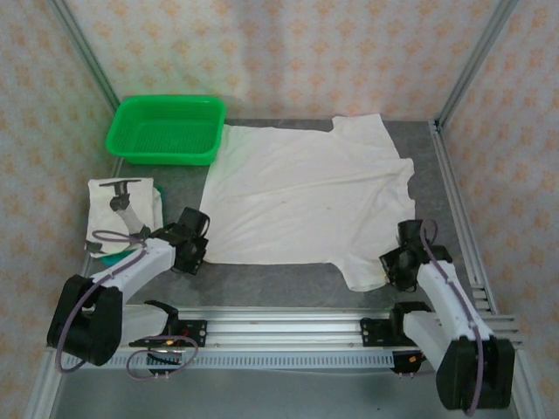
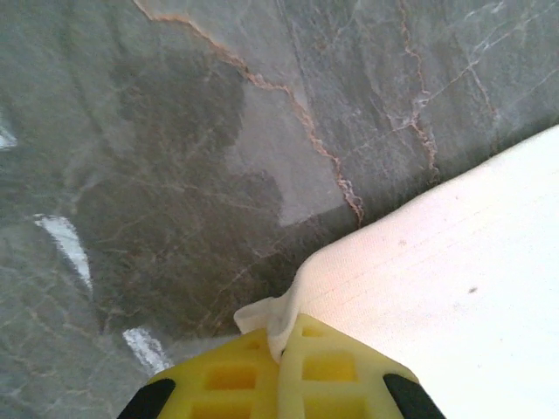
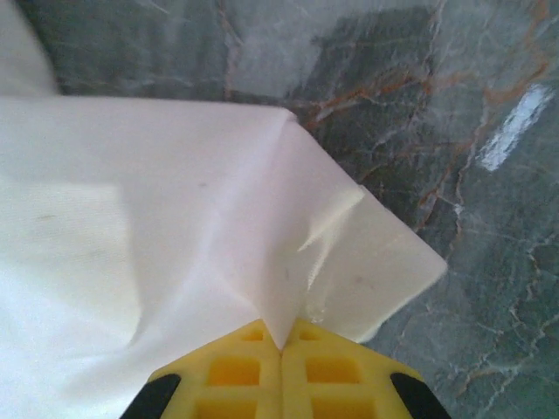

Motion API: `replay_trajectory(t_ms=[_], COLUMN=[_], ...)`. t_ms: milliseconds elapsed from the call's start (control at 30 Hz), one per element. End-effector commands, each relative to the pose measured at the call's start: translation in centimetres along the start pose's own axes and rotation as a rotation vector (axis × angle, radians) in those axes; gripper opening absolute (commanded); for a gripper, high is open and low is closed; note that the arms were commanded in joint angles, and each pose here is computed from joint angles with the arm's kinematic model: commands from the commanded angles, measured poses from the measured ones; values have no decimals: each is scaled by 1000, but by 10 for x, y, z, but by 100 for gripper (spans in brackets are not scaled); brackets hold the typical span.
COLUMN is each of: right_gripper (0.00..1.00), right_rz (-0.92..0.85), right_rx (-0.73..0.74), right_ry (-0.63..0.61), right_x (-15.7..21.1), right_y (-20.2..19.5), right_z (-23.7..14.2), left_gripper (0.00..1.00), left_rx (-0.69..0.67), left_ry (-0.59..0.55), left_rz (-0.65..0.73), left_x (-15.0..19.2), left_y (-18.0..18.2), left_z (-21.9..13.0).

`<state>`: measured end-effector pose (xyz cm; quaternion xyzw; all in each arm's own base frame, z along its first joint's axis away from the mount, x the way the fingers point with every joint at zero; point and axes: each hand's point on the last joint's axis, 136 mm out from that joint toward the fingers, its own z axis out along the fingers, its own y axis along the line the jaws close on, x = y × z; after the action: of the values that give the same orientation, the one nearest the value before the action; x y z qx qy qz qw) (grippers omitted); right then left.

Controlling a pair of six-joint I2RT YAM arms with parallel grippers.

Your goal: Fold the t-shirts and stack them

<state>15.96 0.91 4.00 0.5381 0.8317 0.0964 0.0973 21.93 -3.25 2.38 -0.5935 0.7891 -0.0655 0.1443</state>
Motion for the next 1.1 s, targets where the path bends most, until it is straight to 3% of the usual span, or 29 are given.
replay_trajectory(t_ms=[0,267,467,867,1067], right_gripper=[0,0,0,0,0], right_rz=[19,8,18,-37,-53], right_rx=[27,-51,-183,-123,-180], right_ry=[-55,-88,-99,-200,-268], right_x=[-4,0,-4,-38,-59], right_y=[-15,-10,21,51,77], right_z=[-23,-73,-92,-87,-100], left_gripper=[0,0,0,0,0], left_rx=[-54,-25,11,31,33], left_ry=[-84,-79,-69,-89,-103], left_rz=[2,44,53,134,132], left_x=[-18,-21,-21,-29,-40], left_y=[15,-1,-18,-85,-107], left_z=[-14,-33,-39,-45,-46])
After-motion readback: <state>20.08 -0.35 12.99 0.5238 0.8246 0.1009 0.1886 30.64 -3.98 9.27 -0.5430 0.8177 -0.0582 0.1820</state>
